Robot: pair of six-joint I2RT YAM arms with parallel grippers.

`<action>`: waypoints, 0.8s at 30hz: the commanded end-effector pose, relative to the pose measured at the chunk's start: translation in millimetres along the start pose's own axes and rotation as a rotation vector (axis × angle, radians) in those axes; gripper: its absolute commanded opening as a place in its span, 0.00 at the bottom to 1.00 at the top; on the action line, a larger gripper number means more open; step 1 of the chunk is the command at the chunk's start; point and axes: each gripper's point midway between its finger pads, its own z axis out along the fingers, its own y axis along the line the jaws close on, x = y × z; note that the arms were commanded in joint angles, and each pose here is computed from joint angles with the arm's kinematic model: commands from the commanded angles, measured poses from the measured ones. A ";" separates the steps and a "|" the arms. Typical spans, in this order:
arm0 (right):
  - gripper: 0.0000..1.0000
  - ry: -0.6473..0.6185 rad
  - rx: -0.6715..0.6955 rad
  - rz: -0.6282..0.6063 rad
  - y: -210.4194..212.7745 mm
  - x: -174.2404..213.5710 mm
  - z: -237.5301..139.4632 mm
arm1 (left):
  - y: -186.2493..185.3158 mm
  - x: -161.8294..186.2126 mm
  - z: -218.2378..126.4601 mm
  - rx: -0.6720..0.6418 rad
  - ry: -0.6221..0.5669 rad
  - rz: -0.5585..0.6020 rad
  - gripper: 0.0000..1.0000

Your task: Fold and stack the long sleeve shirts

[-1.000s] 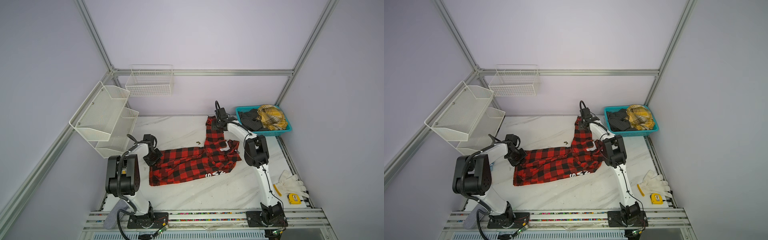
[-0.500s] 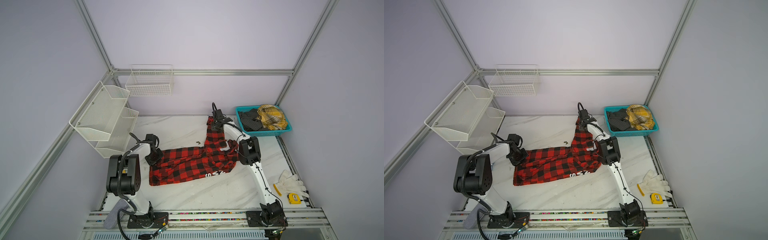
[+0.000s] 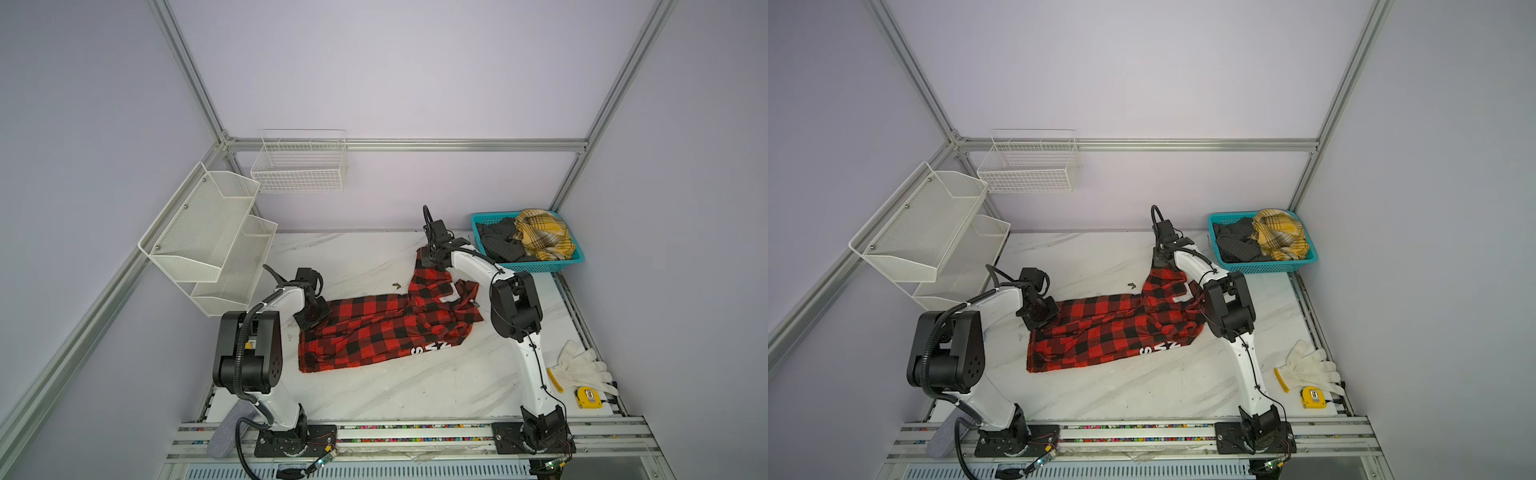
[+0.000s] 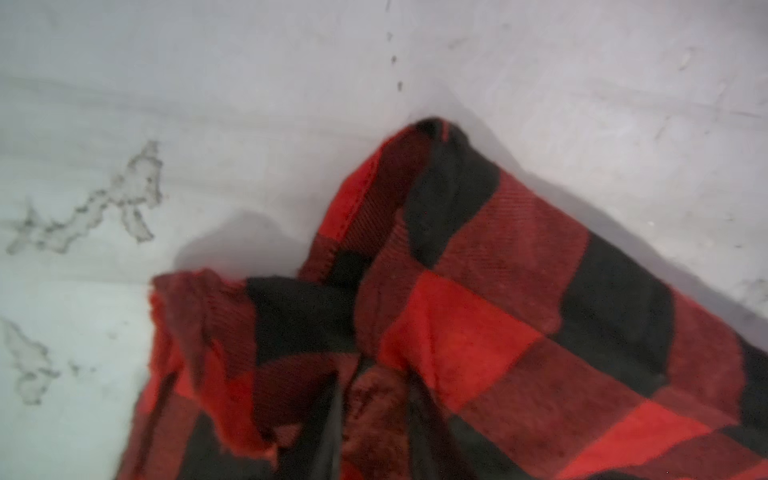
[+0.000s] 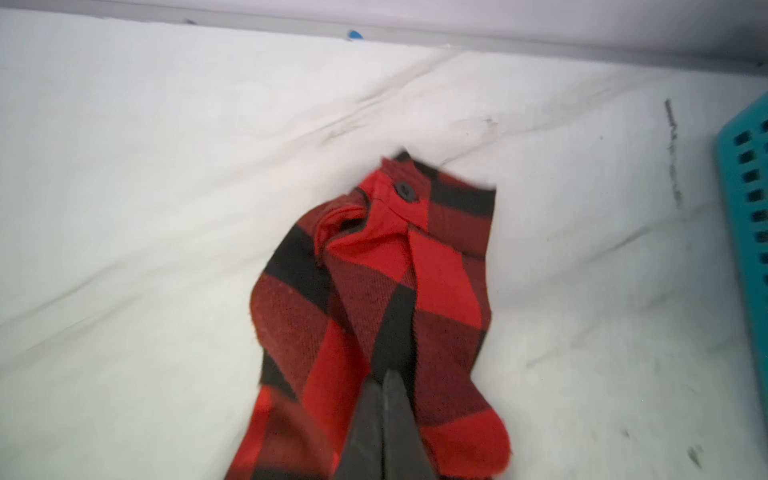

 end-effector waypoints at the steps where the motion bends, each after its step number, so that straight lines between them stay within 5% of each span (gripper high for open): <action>1: 0.00 -0.150 -0.057 -0.004 42.1 -20.4 -69.9 | -14.5 -8.2 -42.6 0.077 -0.078 -0.017 0.43; 6: 0.00 -0.099 -0.136 -0.042 95.5 59.4 -110.1 | -32.7 -1.7 -72.1 0.169 -0.100 -0.022 0.54; 10: 0.63 0.002 -0.183 -0.076 123.4 138.8 -139.2 | -49.8 18.0 -71.5 0.220 -0.047 -0.014 0.58; 13: 0.75 0.058 -0.189 -0.020 110.7 166.6 -158.2 | -66.0 36.2 -67.2 0.235 -0.009 0.024 0.59; 18: 0.77 0.022 -0.202 0.094 77.9 150.1 -197.6 | -97.2 57.2 -66.7 0.283 0.021 0.059 0.63; 24: 0.44 0.088 -0.307 0.289 46.5 103.5 -168.5 | -164.6 52.9 -81.9 0.357 -0.005 0.155 0.64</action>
